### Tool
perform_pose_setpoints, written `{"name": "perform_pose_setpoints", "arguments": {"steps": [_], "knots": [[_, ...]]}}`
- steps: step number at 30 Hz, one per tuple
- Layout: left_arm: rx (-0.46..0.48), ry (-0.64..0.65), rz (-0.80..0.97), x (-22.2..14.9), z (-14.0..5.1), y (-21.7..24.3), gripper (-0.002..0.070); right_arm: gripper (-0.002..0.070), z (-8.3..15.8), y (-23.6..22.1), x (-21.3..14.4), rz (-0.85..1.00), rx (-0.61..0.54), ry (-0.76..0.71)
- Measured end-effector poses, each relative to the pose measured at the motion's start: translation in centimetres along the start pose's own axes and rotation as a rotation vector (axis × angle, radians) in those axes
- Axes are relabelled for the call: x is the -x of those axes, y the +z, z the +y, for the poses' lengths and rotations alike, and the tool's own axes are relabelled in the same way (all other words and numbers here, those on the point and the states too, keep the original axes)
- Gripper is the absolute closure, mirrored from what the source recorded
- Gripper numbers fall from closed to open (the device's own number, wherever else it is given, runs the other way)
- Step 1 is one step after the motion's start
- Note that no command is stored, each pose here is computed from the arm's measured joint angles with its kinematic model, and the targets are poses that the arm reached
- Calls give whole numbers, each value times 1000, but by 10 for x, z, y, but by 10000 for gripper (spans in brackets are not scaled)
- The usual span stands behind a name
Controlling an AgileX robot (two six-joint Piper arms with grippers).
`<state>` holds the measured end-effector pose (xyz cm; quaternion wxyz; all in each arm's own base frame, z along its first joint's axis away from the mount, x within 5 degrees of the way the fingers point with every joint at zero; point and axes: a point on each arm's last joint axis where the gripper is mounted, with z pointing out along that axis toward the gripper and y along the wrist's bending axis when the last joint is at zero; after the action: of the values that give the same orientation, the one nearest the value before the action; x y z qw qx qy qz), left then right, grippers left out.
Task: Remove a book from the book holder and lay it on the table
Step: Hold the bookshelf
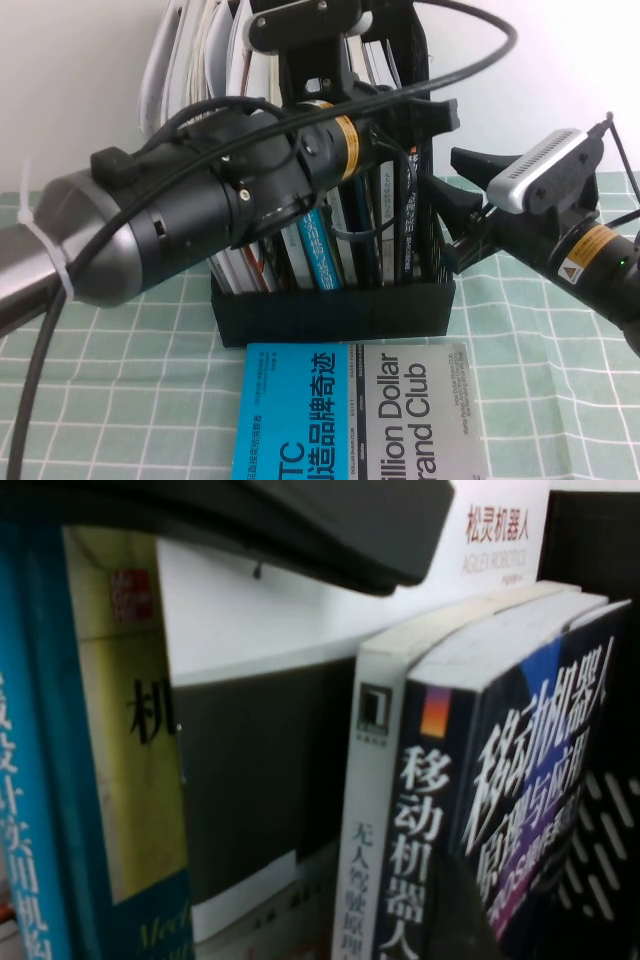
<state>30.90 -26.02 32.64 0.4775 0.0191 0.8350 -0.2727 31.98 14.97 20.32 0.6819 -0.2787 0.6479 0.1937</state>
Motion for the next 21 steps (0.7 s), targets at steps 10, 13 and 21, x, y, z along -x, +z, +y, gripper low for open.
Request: {"name": "perform_pose_setpoints", "arguments": {"steps": [10, 13, 21], "knots": [[-33, -73, 81, -3, -1, 0, 678, 309, 1, 1, 0, 5, 18, -15], [-33, -16, 113, -5, 0, 0, 678, 309, 1, 1, -1, 22, 16, -15], [-16, 117, 167, -14, 3, 7, 678, 309, -2, 0, -9, 93, -17, -44]]}}
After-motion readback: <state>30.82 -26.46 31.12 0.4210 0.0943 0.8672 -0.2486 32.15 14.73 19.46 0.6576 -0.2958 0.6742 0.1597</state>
